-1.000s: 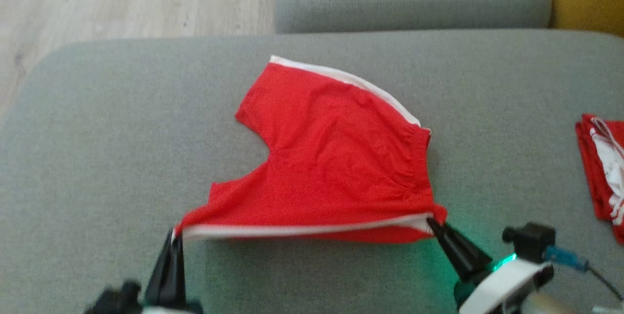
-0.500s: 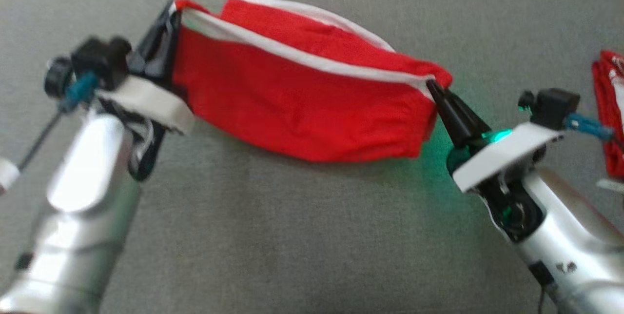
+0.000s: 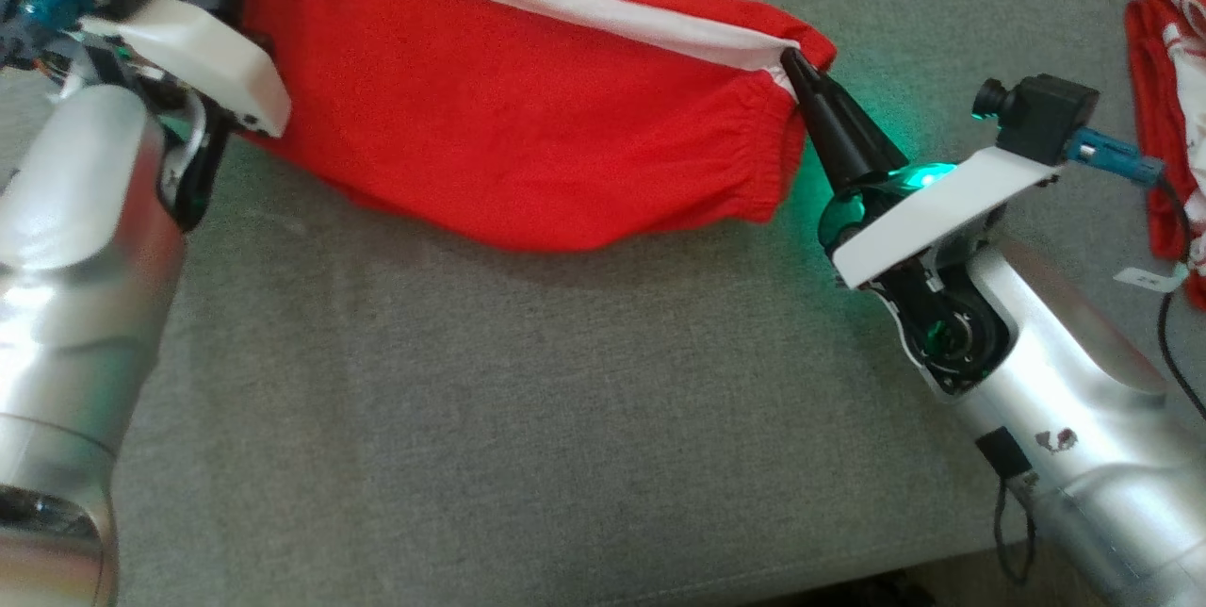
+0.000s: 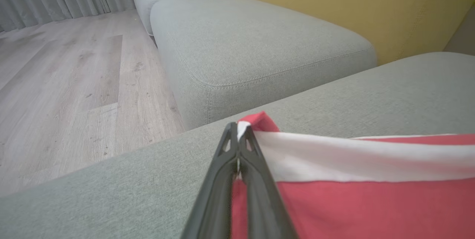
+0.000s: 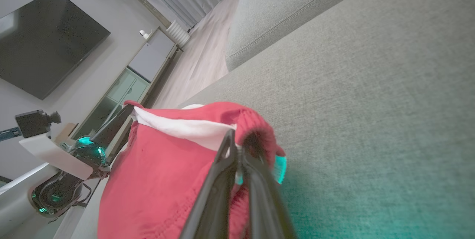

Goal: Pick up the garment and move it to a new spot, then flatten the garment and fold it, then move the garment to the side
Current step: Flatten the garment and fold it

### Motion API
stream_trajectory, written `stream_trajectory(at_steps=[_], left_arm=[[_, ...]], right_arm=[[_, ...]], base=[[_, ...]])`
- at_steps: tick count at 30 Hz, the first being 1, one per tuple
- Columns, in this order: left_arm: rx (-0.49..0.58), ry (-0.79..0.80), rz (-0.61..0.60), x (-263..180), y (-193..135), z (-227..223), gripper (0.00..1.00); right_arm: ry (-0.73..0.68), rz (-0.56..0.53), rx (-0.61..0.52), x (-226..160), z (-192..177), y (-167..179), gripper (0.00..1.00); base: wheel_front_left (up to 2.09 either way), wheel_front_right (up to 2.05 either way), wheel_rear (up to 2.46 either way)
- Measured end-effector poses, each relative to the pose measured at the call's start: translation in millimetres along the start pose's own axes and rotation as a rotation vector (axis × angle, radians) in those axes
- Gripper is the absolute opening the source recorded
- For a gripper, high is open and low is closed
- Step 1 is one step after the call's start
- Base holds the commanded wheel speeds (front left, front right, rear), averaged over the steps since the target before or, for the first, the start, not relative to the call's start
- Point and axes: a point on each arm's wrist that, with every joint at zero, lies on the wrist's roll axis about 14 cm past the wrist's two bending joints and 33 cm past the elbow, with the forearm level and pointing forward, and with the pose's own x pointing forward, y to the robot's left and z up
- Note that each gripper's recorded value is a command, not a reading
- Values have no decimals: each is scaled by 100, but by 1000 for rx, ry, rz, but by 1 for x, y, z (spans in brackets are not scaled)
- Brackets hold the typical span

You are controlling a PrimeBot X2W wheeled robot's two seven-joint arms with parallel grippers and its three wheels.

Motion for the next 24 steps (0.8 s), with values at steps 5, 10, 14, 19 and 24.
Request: stream_trajectory(at_steps=[5, 10, 14, 19, 24], left_arm=[[6, 22, 21, 11, 7, -13, 0], [8, 17, 28, 14, 7, -14, 26], [-2, 8, 34, 12, 3, -15, 100], [-9, -15, 55, 4, 6, -7, 100], [-73, -21, 116, -18, 15, -10, 100]], right_arm=[[-18, -7, -4, 3, 0, -4, 0], [-44, -13, -12, 3, 2, -5, 27], [-65, -25, -17, 3, 4, -7, 100], [-84, -47, -44, -1, 8, -12, 100], [-114, -109, -108, -17, 16, -27, 100]], base=[[0, 0, 0], [0, 0, 0], [0, 0, 0], [0, 0, 0], [0, 0, 0]])
